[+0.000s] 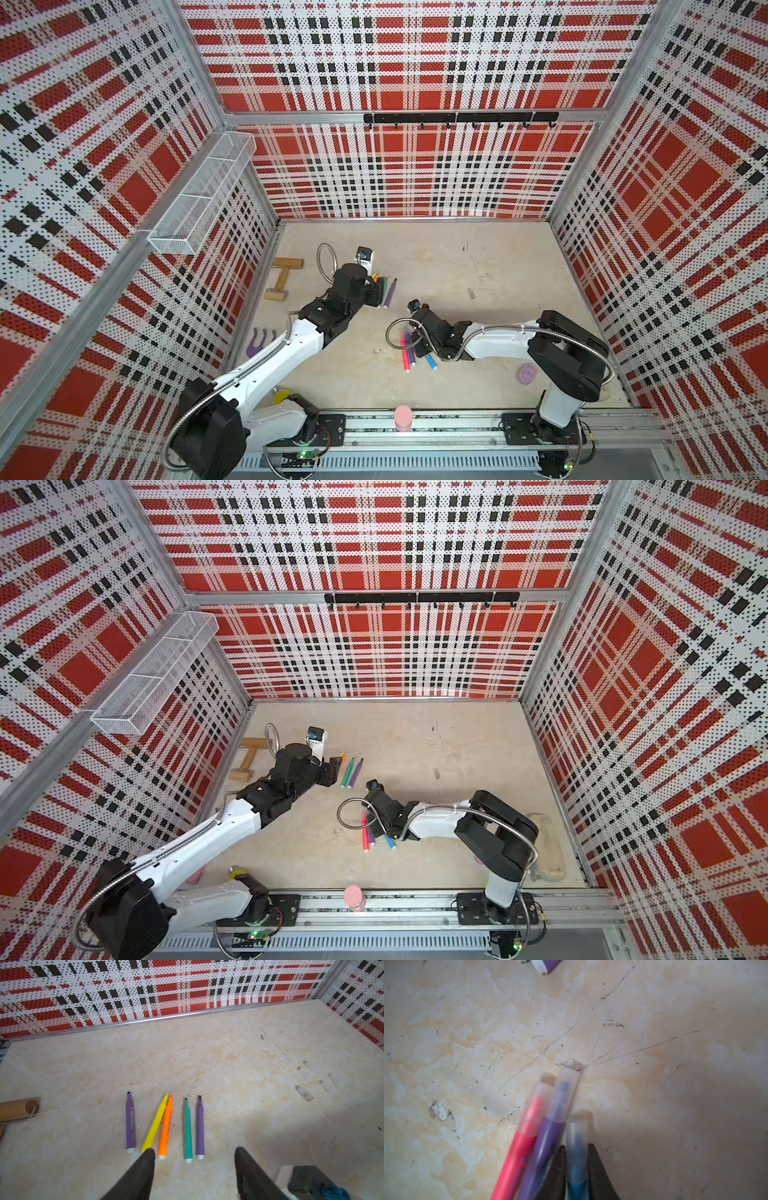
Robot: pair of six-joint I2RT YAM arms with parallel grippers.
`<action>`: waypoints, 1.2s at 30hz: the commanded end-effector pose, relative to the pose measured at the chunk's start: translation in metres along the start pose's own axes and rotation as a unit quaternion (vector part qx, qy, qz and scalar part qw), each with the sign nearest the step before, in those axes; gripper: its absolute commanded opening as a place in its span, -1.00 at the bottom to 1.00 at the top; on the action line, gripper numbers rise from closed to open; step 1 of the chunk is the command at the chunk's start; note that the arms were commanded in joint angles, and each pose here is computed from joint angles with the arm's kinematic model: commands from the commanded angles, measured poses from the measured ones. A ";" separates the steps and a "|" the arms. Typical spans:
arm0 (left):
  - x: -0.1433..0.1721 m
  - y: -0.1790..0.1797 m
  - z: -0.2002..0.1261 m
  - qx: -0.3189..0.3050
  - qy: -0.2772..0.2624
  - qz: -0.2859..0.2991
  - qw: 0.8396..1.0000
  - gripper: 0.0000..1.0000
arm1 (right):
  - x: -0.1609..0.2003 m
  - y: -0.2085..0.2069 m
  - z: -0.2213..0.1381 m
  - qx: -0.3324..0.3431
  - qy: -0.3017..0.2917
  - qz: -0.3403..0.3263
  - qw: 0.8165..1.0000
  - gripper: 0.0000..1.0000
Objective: Remove pen caps from pens
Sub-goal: Pick up the pen from the bottom-center of the table, then open the pen cap on the pen.
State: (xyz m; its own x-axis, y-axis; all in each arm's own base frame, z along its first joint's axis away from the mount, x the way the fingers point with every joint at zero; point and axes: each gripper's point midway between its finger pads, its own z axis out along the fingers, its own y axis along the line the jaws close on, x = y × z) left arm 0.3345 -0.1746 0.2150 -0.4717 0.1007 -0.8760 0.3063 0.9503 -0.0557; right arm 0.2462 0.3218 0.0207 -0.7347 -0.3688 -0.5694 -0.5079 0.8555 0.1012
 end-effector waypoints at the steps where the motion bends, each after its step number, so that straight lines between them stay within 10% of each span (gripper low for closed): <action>1: -0.008 -0.006 -0.017 0.010 -0.022 -0.002 1.000 0.29 | 0.016 -0.011 0.002 0.032 0.029 -0.019 0.999 -0.81; 11: 0.001 0.010 -0.064 0.020 -0.098 -0.054 0.994 0.35 | -0.078 -0.021 -0.074 0.066 -0.075 -0.064 0.993 -0.86; 18: 0.010 -0.042 -0.069 0.178 -0.117 -0.022 0.977 0.38 | -0.150 -0.003 -0.183 -0.099 -0.296 -0.058 0.948 -0.80; 28: 0.010 -0.131 -0.092 0.410 -0.157 0.030 0.898 0.38 | -0.165 0.020 -0.260 -0.203 -0.450 -0.074 0.867 -0.83; 36: 0.007 -0.162 -0.116 0.472 -0.199 0.041 0.858 0.40 | -0.163 0.023 -0.288 -0.241 -0.493 -0.060 0.834 -0.82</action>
State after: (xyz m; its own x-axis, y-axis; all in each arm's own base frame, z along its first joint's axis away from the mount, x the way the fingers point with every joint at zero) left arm 0.1976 -0.2880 0.2507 -0.2229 -0.0598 -0.9730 0.9126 0.3382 -0.2298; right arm 0.2370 0.3021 0.3089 -0.1416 0.1076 -0.9841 -0.8103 0.5584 0.1776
